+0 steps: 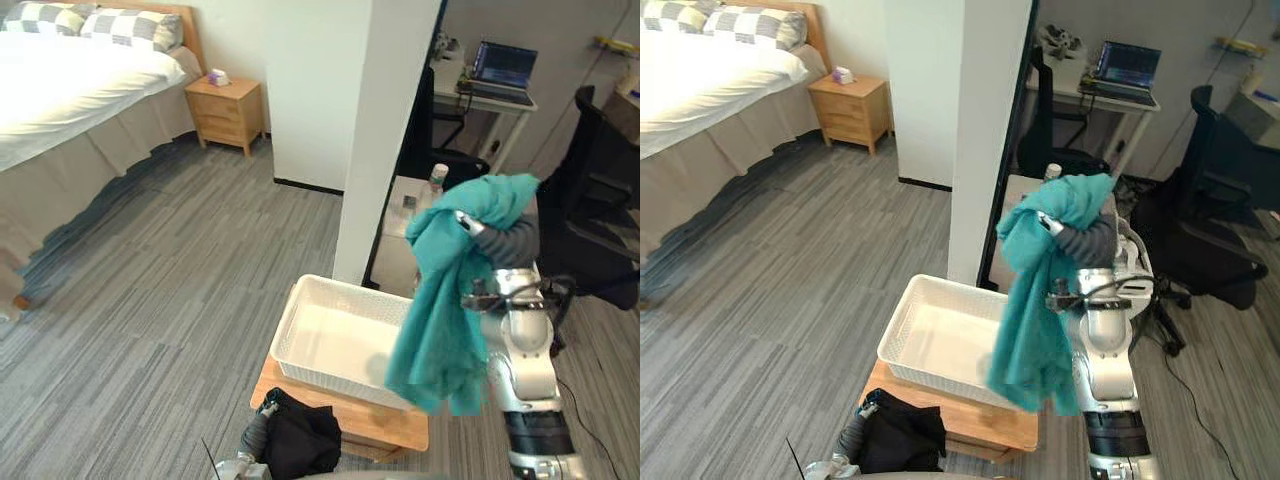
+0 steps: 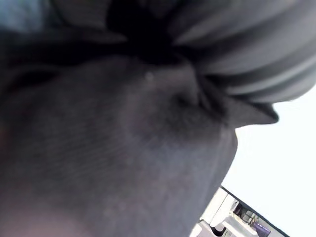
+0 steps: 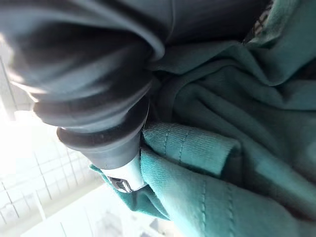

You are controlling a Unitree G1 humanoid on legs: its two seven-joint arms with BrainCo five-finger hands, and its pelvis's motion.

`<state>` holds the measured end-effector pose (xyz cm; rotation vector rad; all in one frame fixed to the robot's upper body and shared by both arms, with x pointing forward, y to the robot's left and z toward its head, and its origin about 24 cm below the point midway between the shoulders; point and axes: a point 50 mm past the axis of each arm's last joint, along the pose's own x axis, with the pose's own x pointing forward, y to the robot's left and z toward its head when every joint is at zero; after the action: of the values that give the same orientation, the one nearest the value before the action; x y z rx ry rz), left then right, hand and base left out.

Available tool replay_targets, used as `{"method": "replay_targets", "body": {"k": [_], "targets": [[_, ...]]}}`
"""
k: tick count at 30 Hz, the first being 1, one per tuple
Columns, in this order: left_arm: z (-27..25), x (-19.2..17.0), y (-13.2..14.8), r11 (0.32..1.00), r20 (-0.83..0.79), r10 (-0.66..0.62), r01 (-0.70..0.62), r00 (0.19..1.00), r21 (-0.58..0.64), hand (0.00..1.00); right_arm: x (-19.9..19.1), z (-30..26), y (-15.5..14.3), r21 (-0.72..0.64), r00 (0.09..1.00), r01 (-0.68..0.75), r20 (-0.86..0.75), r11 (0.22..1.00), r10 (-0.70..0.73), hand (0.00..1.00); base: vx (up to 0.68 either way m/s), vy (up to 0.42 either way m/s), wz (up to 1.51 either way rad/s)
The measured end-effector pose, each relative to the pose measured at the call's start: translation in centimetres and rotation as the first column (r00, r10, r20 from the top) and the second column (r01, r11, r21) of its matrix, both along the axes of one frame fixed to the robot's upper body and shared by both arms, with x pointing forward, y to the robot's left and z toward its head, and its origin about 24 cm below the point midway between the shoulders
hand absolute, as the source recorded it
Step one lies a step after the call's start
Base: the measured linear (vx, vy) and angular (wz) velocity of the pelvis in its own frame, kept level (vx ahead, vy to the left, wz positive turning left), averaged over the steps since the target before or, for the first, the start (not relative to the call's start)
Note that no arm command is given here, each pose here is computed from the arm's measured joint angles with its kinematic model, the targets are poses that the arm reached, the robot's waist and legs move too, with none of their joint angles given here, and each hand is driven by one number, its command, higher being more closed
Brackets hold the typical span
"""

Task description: Tidy the bed and pick cloth on bed and put in laundry

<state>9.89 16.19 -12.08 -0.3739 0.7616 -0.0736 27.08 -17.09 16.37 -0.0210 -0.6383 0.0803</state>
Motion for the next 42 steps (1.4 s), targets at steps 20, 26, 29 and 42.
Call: {"method": "replay_targets", "body": {"k": [20,26,29,42], "targets": [[-0.3,0.7,-0.2,0.999,-0.041,-0.035,0.037,0.999,0.034,1.0,4.0,-10.7,0.9,-0.171,0.798,0.035,-0.588,0.985,-0.13,1.0,-0.09,0.0,0.11],[-0.2,0.7,0.2,0.999,-0.043,-0.014,0.016,0.999,0.037,1.0,2.0,-15.5,0.8,-0.214,0.702,0.006,-0.694,0.977,-0.157,1.0,-0.06,0.056,0.04],[-0.1,0.4,0.0,1.0,-0.043,-0.01,0.011,0.999,0.029,1.0,1.9,-15.6,2.2,-0.197,0.72,-0.029,-0.684,0.98,-0.116,1.0,-0.02,0.061,0.2],[4.3,7.6,-3.0,0.996,0.229,-0.031,0.05,0.973,-0.076,1.0,10.2,-5.3,7.3,-0.315,0.884,-0.031,-0.451,0.949,-0.121,1.0,-0.05,0.022,0.12]]}}
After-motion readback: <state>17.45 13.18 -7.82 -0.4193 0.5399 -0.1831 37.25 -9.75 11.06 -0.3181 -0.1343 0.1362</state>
